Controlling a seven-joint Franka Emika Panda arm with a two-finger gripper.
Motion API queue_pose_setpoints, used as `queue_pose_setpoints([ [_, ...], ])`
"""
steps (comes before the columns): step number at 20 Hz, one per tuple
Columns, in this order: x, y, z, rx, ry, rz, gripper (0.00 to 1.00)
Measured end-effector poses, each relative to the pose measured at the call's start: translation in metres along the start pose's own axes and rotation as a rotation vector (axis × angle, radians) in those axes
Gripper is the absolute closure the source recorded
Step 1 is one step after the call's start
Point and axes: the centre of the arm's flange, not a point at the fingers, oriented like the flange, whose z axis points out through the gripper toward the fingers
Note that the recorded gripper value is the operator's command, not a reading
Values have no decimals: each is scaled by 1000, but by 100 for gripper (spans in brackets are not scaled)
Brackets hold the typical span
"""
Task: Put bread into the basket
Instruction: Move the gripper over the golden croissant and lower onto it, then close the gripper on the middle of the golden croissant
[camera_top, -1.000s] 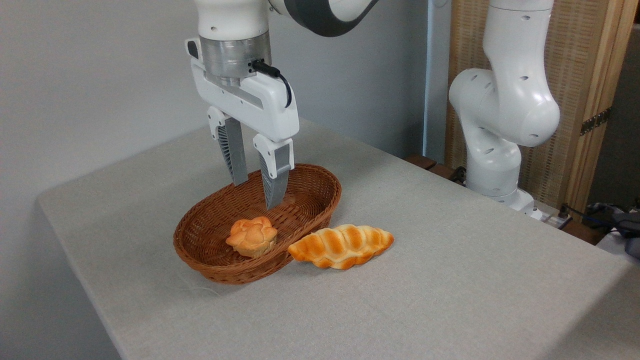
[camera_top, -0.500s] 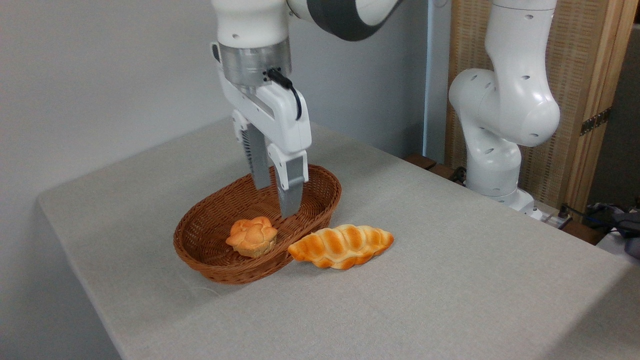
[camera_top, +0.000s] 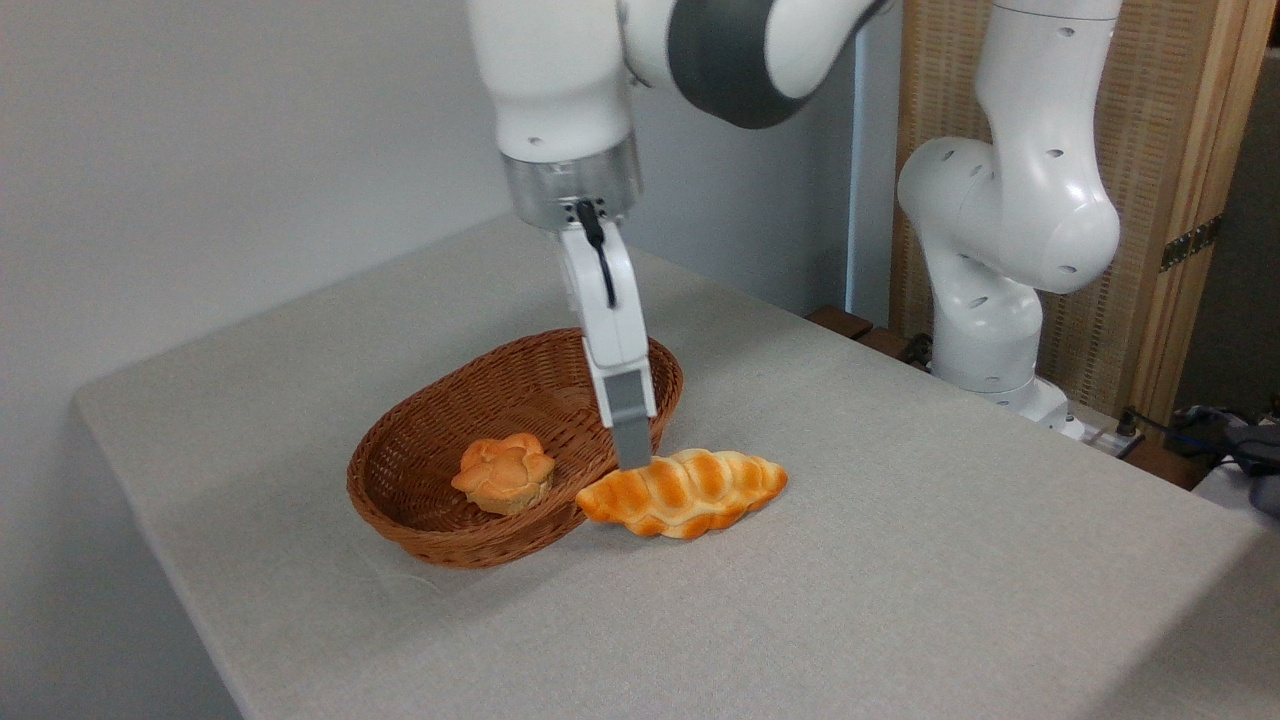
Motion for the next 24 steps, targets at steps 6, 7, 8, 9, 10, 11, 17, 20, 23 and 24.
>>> queue_pose_setpoints([
  [6,-29,10,10,-32,4,185,0],
  [7,-29,11,12,-36,-4,202,0],
  [8,-31,12,17,-42,-19,233,0],
  [9,-31,13,19,-46,-26,246,0],
  [10,-32,14,23,-55,-35,268,0],
  [11,-32,15,27,-62,-41,283,0],
  [17,-30,19,39,-87,-52,315,0],
  [20,-30,21,45,-99,-54,325,0],
  [23,-30,21,56,-122,-69,331,0],
  [24,-30,20,58,-126,-74,332,0],
])
